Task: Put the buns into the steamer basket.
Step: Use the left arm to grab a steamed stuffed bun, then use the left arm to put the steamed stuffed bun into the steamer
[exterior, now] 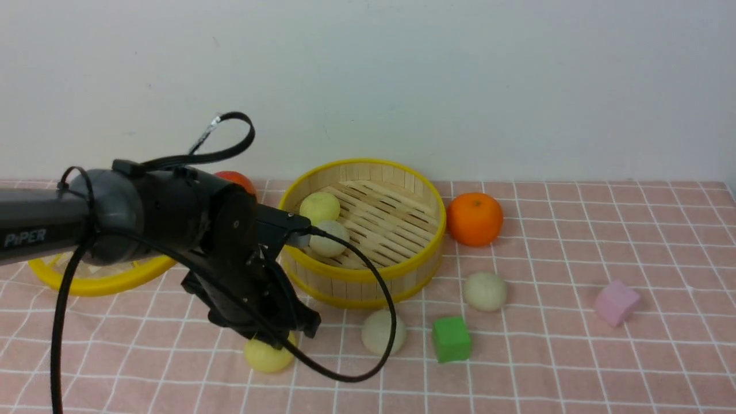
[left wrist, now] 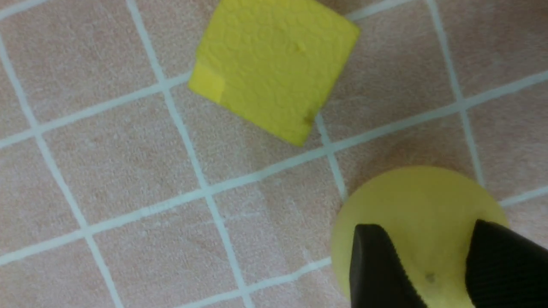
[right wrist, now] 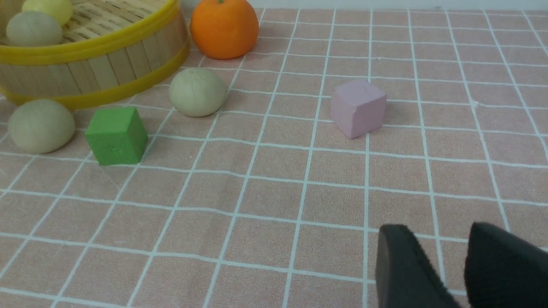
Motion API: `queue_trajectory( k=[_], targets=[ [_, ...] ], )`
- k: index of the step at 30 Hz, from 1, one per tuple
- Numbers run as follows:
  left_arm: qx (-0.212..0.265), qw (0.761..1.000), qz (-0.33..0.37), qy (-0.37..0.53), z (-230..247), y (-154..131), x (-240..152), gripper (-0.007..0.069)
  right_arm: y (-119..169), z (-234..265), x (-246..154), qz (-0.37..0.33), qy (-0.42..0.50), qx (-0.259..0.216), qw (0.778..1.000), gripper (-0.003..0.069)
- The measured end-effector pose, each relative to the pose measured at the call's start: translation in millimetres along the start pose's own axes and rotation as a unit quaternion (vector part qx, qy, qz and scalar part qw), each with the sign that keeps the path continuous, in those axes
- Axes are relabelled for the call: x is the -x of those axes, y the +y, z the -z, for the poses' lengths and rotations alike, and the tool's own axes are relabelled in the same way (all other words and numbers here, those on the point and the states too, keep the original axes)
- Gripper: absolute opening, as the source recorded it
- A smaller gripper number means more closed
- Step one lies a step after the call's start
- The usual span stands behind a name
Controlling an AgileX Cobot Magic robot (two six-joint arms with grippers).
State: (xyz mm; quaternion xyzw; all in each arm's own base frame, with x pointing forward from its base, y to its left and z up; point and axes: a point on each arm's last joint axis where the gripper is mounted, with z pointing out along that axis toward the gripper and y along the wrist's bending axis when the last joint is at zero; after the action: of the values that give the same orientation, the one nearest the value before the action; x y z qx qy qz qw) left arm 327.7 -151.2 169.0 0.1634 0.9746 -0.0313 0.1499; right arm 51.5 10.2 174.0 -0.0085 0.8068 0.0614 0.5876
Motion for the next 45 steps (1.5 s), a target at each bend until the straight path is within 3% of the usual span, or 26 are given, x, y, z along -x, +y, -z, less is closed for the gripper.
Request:
queue_trajectory(
  k=[5, 8, 11, 14, 24, 33, 45],
  targets=[
    [0.000, 1.000, 0.000, -0.004, -2, 0, 1, 0.0258, 0, 0, 0, 0.000, 0.000, 0.000, 1.000, 0.0240],
    [0.000, 1.000, 0.011, -0.002, -2, 0, 1, 0.0176, 0, 0, 0, 0.000, 0.000, 0.000, 1.000, 0.0240],
    [0.000, 1.000, 0.022, 0.006, 3, 0, 0, 0.0023, 0, 0, 0, 0.000, 0.000, 0.000, 1.000, 0.0240],
    [-0.004, 1.000, 0.030, 0.005, 18, -1, 3, -0.0013, 0, 0, 0, 0.000, 0.000, 0.000, 1.000, 0.0240],
    [-0.101, 0.988, 0.020, -0.117, 89, -20, 64, -0.0013, 0, 0, 0, 0.000, 0.000, 0.000, 1.000, 0.0240],
    [-0.117, 0.986, 0.004, -0.115, 35, -29, 108, -0.0013, 0, 0, 0, 0.000, 0.000, 0.000, 1.000, 0.0240],
    [-0.108, 0.989, -0.002, -0.097, 0, -30, 117, -0.0008, 0, 0, 0, 0.000, 0.000, 0.000, 1.000, 0.0240]
  ],
)
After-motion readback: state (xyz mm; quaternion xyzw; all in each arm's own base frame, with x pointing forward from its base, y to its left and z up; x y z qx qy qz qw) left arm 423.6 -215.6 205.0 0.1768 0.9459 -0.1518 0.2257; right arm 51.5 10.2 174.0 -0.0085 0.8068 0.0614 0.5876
